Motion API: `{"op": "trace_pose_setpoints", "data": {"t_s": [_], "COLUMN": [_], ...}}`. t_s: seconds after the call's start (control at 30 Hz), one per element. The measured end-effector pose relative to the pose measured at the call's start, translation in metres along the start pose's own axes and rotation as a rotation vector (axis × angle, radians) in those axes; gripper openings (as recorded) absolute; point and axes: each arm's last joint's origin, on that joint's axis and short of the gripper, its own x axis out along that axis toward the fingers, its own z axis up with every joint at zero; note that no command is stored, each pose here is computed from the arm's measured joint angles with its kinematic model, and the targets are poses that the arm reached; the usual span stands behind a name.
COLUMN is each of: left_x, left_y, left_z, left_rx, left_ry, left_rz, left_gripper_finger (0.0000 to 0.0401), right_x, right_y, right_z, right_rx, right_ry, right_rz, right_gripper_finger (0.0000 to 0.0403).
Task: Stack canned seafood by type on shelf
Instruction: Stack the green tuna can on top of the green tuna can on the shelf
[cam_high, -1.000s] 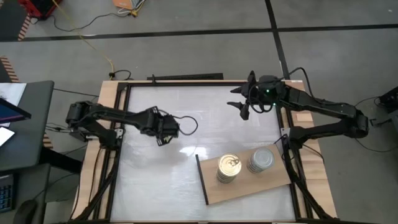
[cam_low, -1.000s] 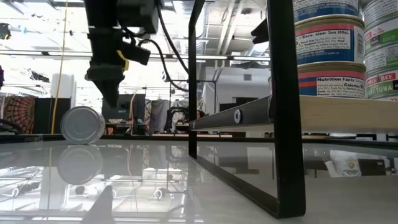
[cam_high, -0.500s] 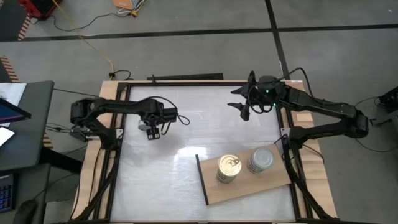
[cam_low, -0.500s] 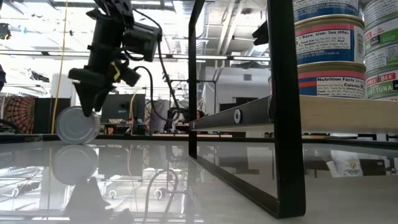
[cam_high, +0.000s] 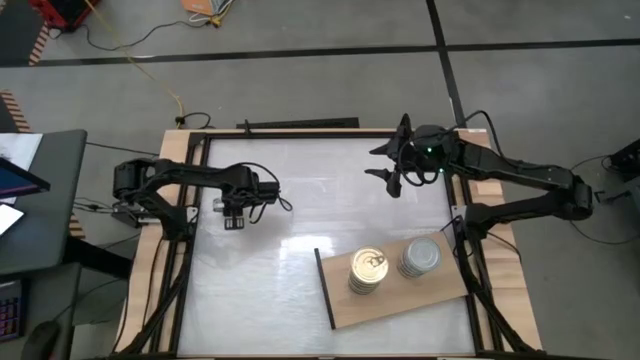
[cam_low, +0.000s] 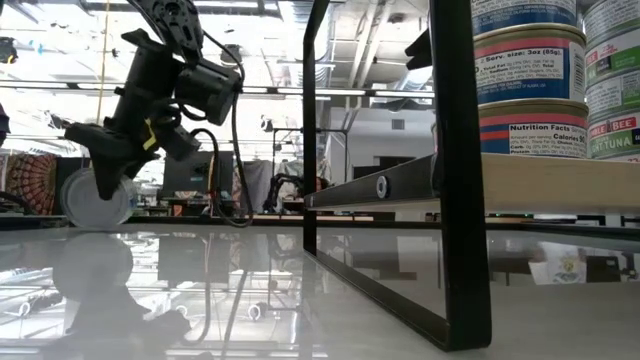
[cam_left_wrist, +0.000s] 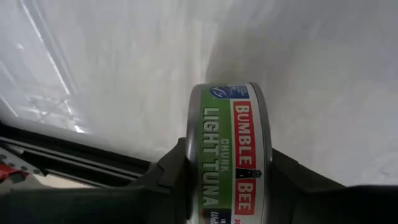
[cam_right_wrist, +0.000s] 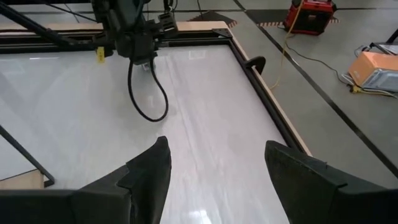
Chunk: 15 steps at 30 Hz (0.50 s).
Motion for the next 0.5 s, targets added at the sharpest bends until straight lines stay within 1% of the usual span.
{"op": "trace_pose_setpoints", "data": {"t_s": [0.13, 0.2, 0.27, 0.3, 0.37, 0.43, 0.5], "left_x": [-0.005, -0.013, -0.028, -0.037, -0.059, -0.082, -0.105], "left_y": [0.001, 0.004, 0.009, 0.012, 0.019, 0.026, 0.032], "left_z": [0.001, 0.0, -0.001, -0.003, -0.006, -0.009, -0.011], "left_rx": [-0.015, -0.023, -0.053, -0.078, -0.142, -0.218, -0.289], "left_ry": [-0.012, -0.04, -0.097, -0.143, -0.275, -0.449, -0.634], "left_rz": [-0.013, -0.005, 0.031, 0.051, 0.07, 0.066, 0.038], "left_gripper_finger": [0.0127, 0.0127, 0.0127, 0.0127, 0.0127, 0.0127, 0.0127], "right_x": [0.0, 0.0, -0.001, -0.003, -0.009, -0.017, -0.024], "right_y": [0.0, 0.0, 0.0, 0.0, -0.003, -0.005, -0.006], "right_z": [-0.001, -0.001, -0.003, -0.003, -0.002, 0.0, 0.001], "right_rx": [0.006, -0.007, -0.026, -0.031, -0.027, -0.021, -0.008], "right_ry": [0.007, 0.012, 0.025, 0.026, 0.011, -0.018, -0.038], "right_rz": [0.001, 0.002, 0.003, 0.0, -0.013, -0.025, -0.034], "right_gripper_finger": [0.0286, 0.0285, 0.0285, 0.0285, 0.0285, 0.0285, 0.0285]}}
